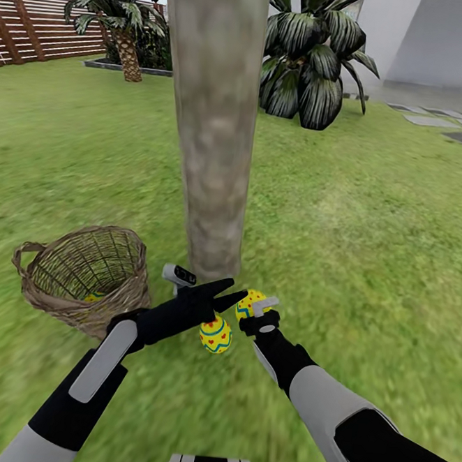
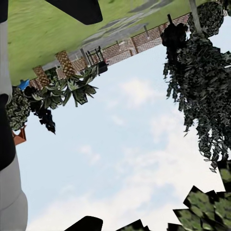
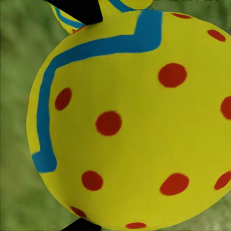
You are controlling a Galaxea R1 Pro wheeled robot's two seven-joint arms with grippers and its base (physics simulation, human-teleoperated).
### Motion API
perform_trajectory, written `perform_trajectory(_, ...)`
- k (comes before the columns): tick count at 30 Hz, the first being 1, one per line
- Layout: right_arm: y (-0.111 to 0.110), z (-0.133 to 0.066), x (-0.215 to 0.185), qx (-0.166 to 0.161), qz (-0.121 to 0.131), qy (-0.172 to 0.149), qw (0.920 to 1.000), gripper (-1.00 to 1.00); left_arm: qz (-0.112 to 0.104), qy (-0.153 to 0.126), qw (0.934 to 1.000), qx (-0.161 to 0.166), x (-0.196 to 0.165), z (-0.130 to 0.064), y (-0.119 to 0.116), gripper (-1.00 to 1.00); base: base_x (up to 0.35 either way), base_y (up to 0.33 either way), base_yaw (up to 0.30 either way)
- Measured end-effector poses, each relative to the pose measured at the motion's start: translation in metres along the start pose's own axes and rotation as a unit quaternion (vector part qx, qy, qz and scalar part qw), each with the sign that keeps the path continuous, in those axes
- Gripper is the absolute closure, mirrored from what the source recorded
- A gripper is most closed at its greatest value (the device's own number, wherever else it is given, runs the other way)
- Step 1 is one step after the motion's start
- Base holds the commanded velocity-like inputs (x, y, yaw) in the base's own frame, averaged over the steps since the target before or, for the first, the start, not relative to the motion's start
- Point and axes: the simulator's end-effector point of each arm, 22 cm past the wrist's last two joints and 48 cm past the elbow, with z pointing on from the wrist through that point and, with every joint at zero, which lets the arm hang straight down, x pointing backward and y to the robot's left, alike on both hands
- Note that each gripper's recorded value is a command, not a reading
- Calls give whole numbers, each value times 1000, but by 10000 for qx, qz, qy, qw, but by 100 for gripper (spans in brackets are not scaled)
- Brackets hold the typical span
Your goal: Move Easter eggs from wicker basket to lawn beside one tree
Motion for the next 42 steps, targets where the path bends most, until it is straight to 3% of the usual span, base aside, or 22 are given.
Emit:
perform_trajectory(28,21,37,68,-174,45,546,9983,100,-518,-128,9983,-215,4,-20,60,-100,0,0,0)
perform_trajectory(42,21,37,68,-173,42,548,9983,100,-537,-138,9983,-185,5,-17,59,-100,81,0,0)
